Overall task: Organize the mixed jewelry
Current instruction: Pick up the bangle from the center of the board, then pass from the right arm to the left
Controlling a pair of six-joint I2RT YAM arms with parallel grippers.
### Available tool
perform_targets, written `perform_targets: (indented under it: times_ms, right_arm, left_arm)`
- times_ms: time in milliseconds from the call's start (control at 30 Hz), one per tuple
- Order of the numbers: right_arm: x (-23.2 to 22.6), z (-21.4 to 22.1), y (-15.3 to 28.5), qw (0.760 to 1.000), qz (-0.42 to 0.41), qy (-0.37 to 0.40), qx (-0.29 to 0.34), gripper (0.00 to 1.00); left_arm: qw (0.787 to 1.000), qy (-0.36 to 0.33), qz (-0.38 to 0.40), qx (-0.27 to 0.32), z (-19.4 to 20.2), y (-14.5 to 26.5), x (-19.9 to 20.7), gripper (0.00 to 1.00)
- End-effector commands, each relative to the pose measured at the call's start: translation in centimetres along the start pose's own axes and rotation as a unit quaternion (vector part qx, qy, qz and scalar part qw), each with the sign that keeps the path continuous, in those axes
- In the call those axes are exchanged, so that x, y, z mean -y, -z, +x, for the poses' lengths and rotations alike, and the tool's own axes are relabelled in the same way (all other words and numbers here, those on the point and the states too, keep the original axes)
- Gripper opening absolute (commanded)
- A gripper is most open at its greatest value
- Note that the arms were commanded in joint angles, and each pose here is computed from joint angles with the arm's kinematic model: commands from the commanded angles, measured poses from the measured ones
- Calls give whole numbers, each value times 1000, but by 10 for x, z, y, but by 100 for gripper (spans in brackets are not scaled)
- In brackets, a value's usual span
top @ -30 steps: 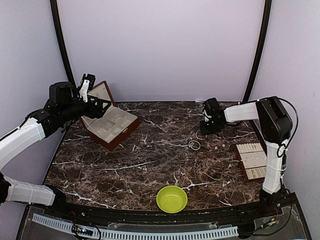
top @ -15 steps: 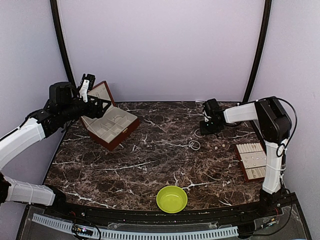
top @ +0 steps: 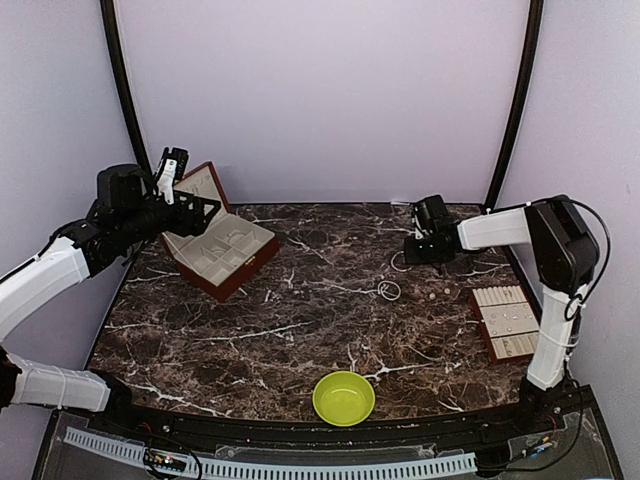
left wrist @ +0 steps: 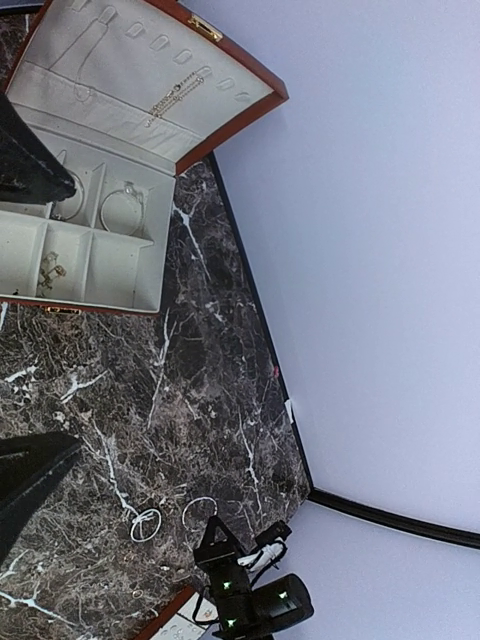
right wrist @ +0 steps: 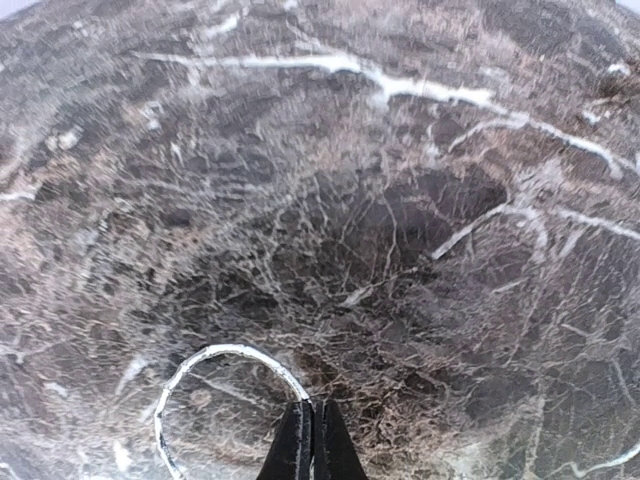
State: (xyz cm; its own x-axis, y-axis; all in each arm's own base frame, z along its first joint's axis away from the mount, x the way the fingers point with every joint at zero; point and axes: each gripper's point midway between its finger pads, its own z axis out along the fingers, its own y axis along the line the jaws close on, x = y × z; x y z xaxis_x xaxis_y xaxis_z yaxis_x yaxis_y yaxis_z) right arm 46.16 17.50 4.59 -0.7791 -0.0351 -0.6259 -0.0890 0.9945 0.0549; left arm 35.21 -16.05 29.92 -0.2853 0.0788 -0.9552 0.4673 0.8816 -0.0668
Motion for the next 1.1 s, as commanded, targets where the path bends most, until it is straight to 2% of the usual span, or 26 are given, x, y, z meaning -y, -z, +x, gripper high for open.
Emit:
perform_targets:
  times_ms: [0,233,433,700,767,867,1067]
  right_arm:
    - [-7,-35,29,997,-21,-13,70,0]
    - [-18,-51,50,992,-60,-14,111,0]
    - [-28,-64,78,986,-93,10,141,0]
    - [-58,-62,134,962,-190,43,191,0]
    - [-72,-58,144,953,-222,51,198,0]
    - [-98,-48,158,937,-276,66,202,0]
    - [-151,-32,184,897,-380,89,206,0]
  left_arm:
    - [1000,-6,-2,11,-1,1,-1,82]
    - [999,-12,-37,-3,10,-11,-12,79]
    - [1000,15,-7,-2,5,-24,12,78]
    - [999,28,41,-2,7,-49,75,78]
    - [996,37,75,5,8,-52,104,78]
    - [993,47,106,14,4,-56,134,78]
    - [983,67,170,-4,17,-67,184,79]
